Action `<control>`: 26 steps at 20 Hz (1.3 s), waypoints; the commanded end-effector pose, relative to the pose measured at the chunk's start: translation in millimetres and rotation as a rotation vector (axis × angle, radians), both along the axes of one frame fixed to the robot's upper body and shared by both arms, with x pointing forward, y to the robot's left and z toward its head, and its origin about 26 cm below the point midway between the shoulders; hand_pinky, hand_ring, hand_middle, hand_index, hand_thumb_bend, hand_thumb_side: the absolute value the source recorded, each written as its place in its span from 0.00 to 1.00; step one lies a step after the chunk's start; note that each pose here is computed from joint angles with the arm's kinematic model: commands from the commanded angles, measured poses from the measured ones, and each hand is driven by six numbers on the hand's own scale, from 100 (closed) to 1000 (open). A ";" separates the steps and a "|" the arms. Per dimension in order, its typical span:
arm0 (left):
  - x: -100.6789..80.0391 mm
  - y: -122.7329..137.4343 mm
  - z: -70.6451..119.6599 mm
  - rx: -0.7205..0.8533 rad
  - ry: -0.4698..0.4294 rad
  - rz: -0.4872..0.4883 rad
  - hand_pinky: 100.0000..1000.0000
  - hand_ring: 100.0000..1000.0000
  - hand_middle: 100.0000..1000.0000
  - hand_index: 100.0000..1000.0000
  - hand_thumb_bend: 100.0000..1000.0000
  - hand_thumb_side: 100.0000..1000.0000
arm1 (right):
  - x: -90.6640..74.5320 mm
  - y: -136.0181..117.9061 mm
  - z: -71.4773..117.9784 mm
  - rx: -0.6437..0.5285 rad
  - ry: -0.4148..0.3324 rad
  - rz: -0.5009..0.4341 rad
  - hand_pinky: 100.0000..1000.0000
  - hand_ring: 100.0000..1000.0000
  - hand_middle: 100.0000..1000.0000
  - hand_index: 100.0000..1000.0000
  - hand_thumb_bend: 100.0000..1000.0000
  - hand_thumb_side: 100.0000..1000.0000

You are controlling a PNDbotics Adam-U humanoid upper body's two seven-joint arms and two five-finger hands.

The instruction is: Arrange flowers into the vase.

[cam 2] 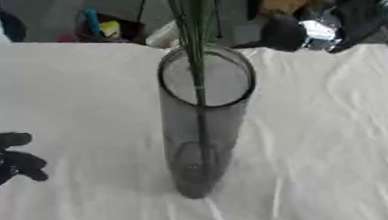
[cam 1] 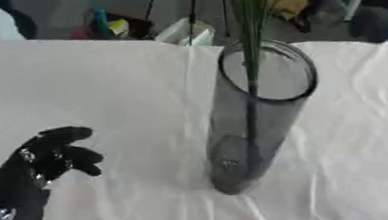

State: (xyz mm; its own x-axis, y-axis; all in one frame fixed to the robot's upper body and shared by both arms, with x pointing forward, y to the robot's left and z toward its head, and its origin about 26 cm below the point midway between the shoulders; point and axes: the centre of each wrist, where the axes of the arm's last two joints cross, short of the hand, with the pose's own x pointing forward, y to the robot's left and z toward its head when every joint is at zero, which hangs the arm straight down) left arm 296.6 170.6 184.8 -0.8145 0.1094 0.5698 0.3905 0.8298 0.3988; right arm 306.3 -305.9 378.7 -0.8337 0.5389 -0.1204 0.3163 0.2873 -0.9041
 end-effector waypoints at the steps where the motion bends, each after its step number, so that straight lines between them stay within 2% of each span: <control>1: -3.2 -3.0 5.5 0.005 -0.026 -0.014 0.53 0.62 0.73 0.82 0.01 1.00 | -4.8 -3.0 5.2 -0.030 0.011 0.002 0.49 0.39 0.34 0.40 0.56 1.00; 3: -3.1 -3.0 5.6 0.005 -0.027 -0.013 0.53 0.62 0.73 0.82 0.01 1.00 | -6.2 -3.4 3.7 -0.049 0.035 0.013 0.48 0.38 0.33 0.37 0.55 1.00; 5: -3.0 -3.1 5.9 0.006 -0.030 -0.014 0.53 0.62 0.74 0.82 0.01 1.00 | -8.0 -4.5 4.4 -0.067 0.049 0.014 0.47 0.37 0.30 0.29 0.39 1.00; 7: -3.0 -3.2 6.1 0.006 -0.031 -0.016 0.53 0.62 0.74 0.82 0.01 1.00 | -9.2 -5.2 5.7 -0.092 0.056 0.006 0.46 0.36 0.28 0.23 0.34 0.98; 9: -3.1 -3.2 6.0 0.007 -0.032 -0.017 0.53 0.62 0.74 0.82 0.01 1.00 | -9.9 -5.7 6.9 -0.108 0.058 -0.005 0.44 0.33 0.22 0.16 0.27 0.92; 10: -3.1 -3.3 6.0 0.007 -0.032 -0.018 0.53 0.62 0.74 0.82 0.01 1.00 | -10.2 -6.0 7.3 -0.116 0.057 -0.015 0.43 0.33 0.21 0.20 0.25 0.91; 11: -3.1 -3.3 6.1 0.008 -0.033 -0.019 0.53 0.62 0.74 0.82 0.01 1.00 | -10.3 -6.3 7.4 -0.121 0.056 -0.024 0.43 0.33 0.23 0.31 0.28 0.92; 12: -3.1 -3.4 6.1 0.009 -0.034 -0.020 0.53 0.62 0.74 0.82 0.01 1.00 | -10.2 -6.5 7.2 -0.122 0.056 -0.030 0.43 0.33 0.23 0.33 0.30 0.93; 13: -3.1 -3.4 6.1 0.009 -0.034 -0.020 0.53 0.62 0.74 0.82 0.01 1.00 | -10.1 -6.8 7.1 -0.119 0.056 -0.033 0.44 0.34 0.29 0.44 0.40 0.99; 14: -3.0 -3.3 6.1 0.010 -0.035 -0.021 0.53 0.62 0.74 0.82 0.01 1.00 | -10.1 -6.9 7.1 -0.113 0.055 -0.033 0.44 0.34 0.31 0.48 0.44 0.99; 16: -3.0 -3.2 6.2 0.009 -0.035 -0.021 0.52 0.62 0.74 0.82 0.01 1.00 | -10.4 -7.0 7.5 -0.099 0.052 -0.031 0.44 0.34 0.29 0.45 0.47 1.00; 17: -3.0 -3.2 6.1 0.009 -0.035 -0.022 0.52 0.62 0.74 0.82 0.01 1.00 | -10.7 -7.0 7.7 -0.099 0.051 -0.031 0.43 0.32 0.26 0.41 0.49 1.00; 18: -3.0 -3.2 6.0 0.009 -0.034 -0.022 0.52 0.62 0.74 0.82 0.01 1.00 | -11.0 -7.0 7.8 -0.099 0.050 -0.031 0.43 0.32 0.23 0.31 0.52 1.00; 21: -3.0 -3.2 6.1 0.010 -0.034 -0.024 0.52 0.62 0.74 0.82 0.01 1.00 | -11.1 -8.0 7.6 -0.091 0.048 -0.037 0.43 0.32 0.25 0.32 0.56 1.00; 26: -3.1 -2.9 5.8 0.012 -0.034 -0.022 0.52 0.62 0.74 0.82 0.01 1.00 | -11.0 -12.3 6.6 -0.073 0.042 -0.066 0.43 0.33 0.26 0.34 0.54 1.00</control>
